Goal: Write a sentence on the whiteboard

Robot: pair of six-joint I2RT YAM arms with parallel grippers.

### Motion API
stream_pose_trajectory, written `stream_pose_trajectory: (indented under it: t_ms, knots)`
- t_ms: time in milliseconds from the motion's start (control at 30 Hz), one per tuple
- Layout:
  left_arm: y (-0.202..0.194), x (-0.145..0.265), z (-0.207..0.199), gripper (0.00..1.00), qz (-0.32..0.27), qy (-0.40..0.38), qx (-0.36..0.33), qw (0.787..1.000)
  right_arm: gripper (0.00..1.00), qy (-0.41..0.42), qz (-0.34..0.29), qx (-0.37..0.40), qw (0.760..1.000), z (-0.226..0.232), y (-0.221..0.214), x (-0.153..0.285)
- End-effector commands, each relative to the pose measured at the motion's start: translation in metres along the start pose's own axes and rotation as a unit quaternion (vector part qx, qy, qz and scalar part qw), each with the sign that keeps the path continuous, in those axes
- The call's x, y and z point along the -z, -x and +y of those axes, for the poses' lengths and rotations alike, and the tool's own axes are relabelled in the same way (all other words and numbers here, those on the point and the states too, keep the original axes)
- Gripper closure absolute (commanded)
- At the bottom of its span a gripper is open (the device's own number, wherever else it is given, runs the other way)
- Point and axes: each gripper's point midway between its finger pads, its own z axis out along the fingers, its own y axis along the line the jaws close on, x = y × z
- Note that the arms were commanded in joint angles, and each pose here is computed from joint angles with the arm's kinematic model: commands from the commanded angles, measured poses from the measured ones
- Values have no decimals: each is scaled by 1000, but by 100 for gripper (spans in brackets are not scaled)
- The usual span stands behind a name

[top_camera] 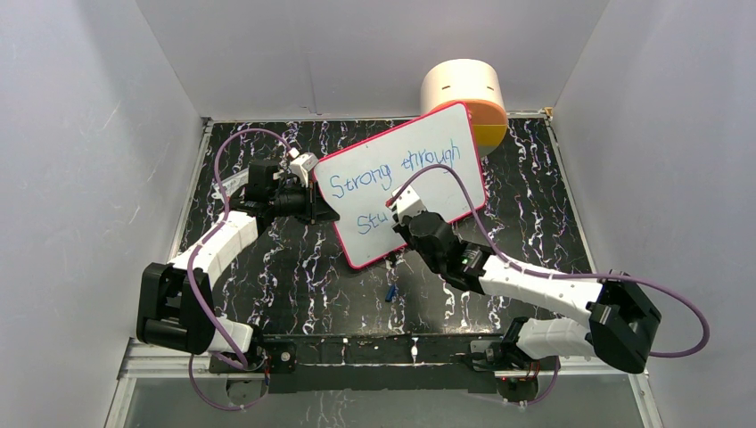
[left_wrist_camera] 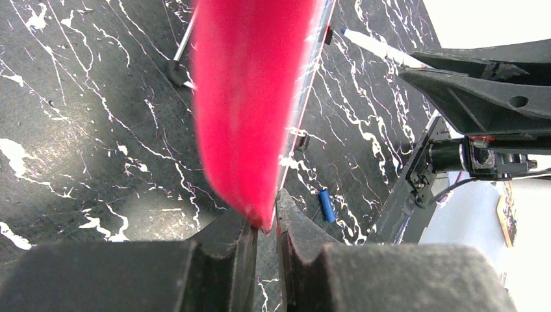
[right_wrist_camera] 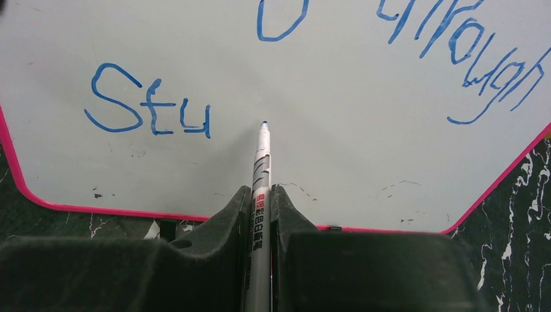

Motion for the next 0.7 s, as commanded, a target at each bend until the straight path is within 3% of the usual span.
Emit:
stream_pose_trajectory:
  t_ms: [0, 667]
  knots:
    - [-9, -1, 13, 100, 21, 32, 6, 999, 100, 2, -22, -17, 1000, 3, 14, -6]
    - [-9, -2, 12, 100, 22, 26, 10, 999, 100, 23, -38, -27, 999, 11, 28, -9]
